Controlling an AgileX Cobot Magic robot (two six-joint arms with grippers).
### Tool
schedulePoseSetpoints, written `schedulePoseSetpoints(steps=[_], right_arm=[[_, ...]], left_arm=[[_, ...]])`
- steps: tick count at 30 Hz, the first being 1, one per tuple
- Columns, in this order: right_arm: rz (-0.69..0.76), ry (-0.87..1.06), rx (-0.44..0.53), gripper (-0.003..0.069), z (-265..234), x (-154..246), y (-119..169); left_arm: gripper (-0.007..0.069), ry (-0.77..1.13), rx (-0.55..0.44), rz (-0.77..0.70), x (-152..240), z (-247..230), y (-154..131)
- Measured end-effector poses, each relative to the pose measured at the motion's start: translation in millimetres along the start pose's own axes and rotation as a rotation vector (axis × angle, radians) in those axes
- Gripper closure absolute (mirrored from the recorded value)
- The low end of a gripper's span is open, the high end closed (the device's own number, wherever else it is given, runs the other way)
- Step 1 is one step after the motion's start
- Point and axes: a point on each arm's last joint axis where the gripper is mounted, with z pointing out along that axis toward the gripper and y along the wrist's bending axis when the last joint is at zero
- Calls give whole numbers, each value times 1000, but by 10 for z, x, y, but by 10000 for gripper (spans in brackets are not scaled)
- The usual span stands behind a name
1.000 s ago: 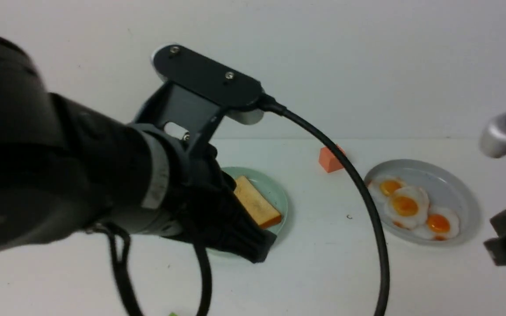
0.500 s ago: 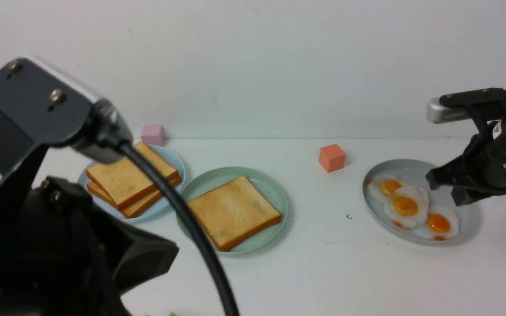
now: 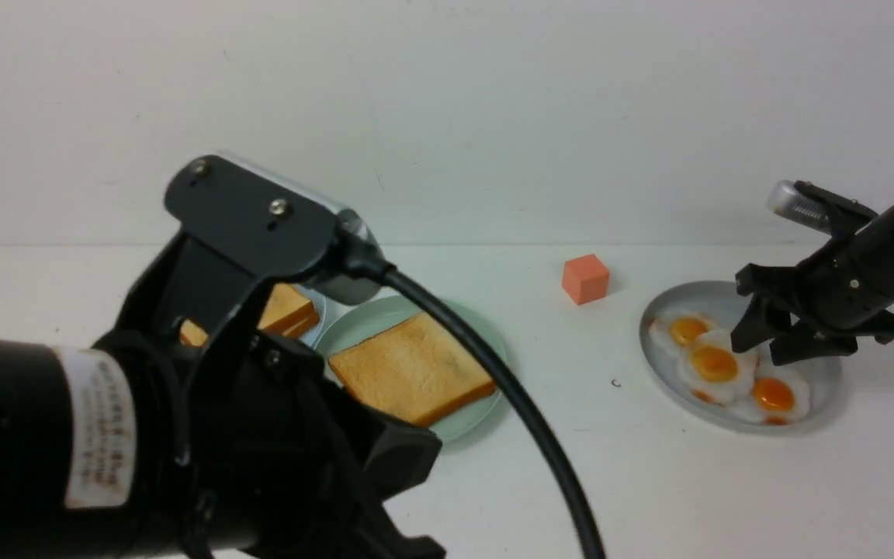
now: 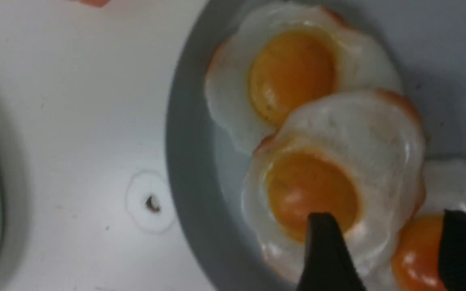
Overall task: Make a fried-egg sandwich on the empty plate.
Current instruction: Use the right arm to grab a fried egg
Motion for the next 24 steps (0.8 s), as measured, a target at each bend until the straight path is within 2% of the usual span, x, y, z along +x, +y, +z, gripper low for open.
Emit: schedulePoseSetpoints(steps=[4,12,15,20,24], right_arm=[[17,-21,2,204,128,-82,-55],[38,-81,-2,197,160,-163,-63],[44,-97,-2,196,170,-179,-68],[52,-96,-4,196,204,-184,-79],[67,-82,-13,196,258,-171,-91]], left_arm=[[638,-4,-34,12,-26,52,67],[638,-57,-186,-137,-162,-41,620],[638,-41,-164,-156,-156,-36,741],[638,-22,-72,-141,-160,65,736],[638,-17,-34,-126,-164,119,719]])
